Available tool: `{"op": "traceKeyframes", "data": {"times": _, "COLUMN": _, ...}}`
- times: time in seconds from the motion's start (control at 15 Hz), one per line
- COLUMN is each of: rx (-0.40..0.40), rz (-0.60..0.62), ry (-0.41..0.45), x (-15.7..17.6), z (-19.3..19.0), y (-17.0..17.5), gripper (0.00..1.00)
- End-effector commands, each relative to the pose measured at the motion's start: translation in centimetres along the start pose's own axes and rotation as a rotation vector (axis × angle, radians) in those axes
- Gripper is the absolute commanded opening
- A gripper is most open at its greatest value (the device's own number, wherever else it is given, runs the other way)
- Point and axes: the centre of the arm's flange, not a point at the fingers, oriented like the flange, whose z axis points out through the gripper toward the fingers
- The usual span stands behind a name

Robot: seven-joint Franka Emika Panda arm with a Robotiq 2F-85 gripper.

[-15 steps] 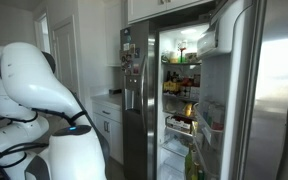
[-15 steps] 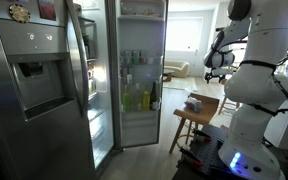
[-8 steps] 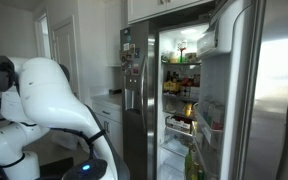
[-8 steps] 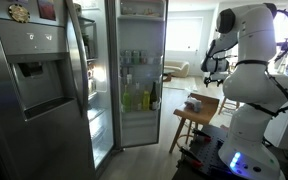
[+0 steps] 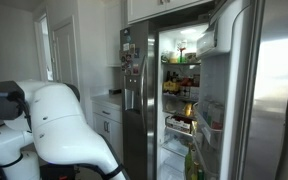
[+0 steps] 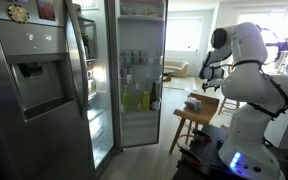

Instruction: Pick up the blue can from the stool and put it in the fridge

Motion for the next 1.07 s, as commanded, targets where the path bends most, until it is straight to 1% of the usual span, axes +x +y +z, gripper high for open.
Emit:
{"op": "traceKeyframes", "data": {"times": 0.0, "rx": 0.01, "rz": 0.034, "ry": 0.032, "x": 3.0, "z": 3.4, "y": -0.2, "gripper": 1.0}}
{"op": "traceKeyframes", "data": {"times": 0.4, "rx": 0.06, "rz": 0.021, "ry": 0.02, "x": 4.1, "z": 6.5, "y": -2.3, "gripper": 1.0}}
{"op": "traceKeyframes", "data": {"times": 0.67, "rx": 0.09, "rz": 0.01, "ry": 0.002, "x": 3.9, "z": 8.0, "y": -3.7, "gripper": 1.0}}
{"op": "traceKeyframes", "data": {"times": 1.0, "rx": 0.101, "rz": 0.01, "ry": -0.027, "x": 3.3, "z": 10.1, "y": -4.5, "gripper": 1.0}}
